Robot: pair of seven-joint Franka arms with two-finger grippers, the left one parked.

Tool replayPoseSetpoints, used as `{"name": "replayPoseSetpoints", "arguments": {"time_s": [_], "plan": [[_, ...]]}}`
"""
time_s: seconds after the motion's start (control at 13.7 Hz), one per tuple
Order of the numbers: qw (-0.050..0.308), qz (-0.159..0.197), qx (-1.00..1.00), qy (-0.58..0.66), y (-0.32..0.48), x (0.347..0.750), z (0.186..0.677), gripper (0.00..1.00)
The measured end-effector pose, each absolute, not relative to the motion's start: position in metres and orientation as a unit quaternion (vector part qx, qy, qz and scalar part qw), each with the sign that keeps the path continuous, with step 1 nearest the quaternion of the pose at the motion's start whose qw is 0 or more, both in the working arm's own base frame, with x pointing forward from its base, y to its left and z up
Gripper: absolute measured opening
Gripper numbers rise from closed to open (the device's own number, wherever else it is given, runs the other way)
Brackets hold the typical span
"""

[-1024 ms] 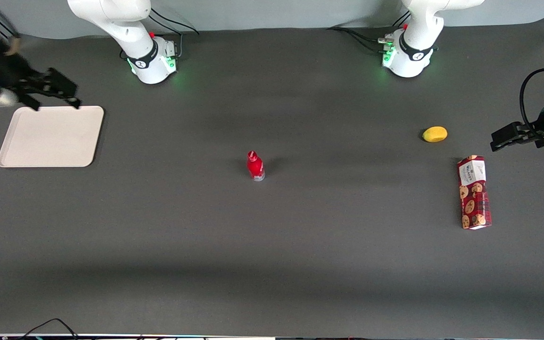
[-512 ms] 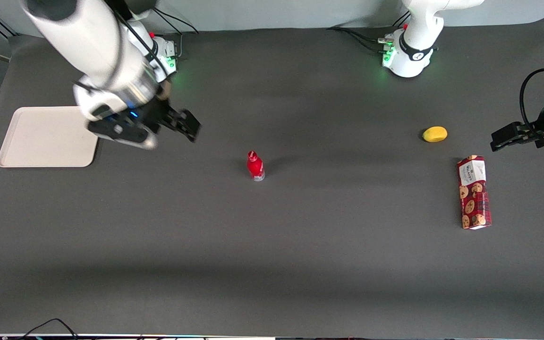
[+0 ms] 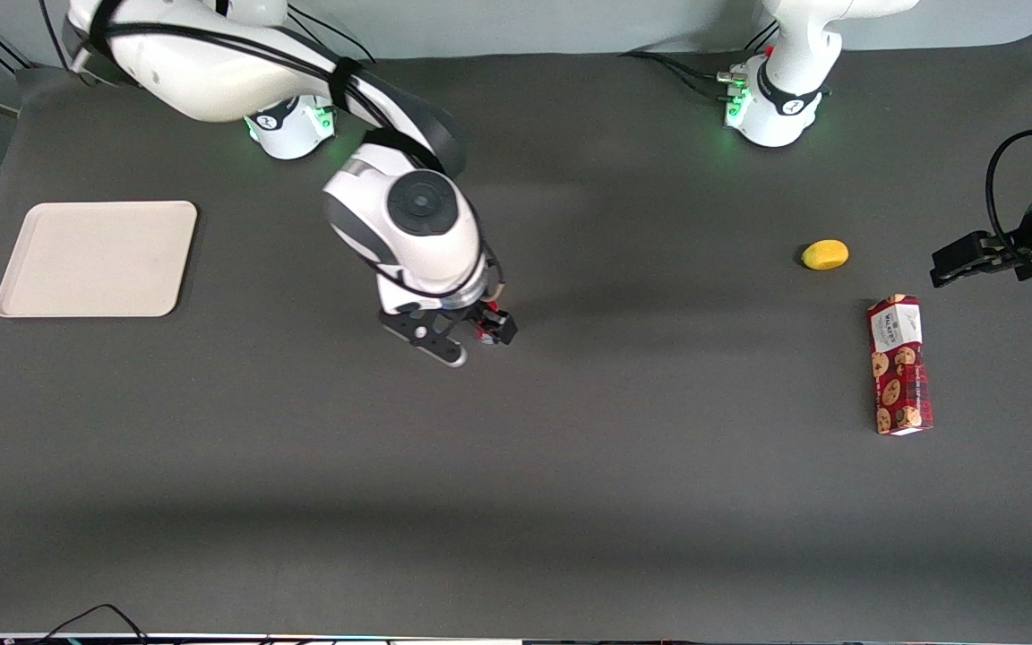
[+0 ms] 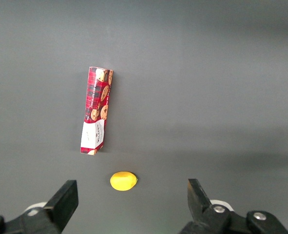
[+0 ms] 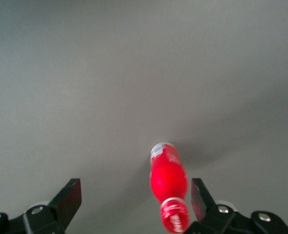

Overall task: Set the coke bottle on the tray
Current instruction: 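Lower the right gripper around the bottle and close on it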

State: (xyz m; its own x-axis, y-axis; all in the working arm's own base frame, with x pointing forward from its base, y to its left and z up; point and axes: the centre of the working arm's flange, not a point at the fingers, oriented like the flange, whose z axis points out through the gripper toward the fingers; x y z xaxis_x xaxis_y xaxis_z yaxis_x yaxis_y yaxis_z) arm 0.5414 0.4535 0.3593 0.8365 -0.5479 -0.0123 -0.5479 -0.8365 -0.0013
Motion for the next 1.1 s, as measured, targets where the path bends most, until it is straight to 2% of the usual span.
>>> {"name": "replayPoseSetpoints", "arguments": {"time_s": [0.51, 1.1], "plan": [[-0.035, -0.013, -0.966, 0.255, 0.479, 0.486, 0.329, 1.00], [-0.033, -0.031, -0.964, 0.261, 0.467, 0.502, 0.349, 1.00]]}}
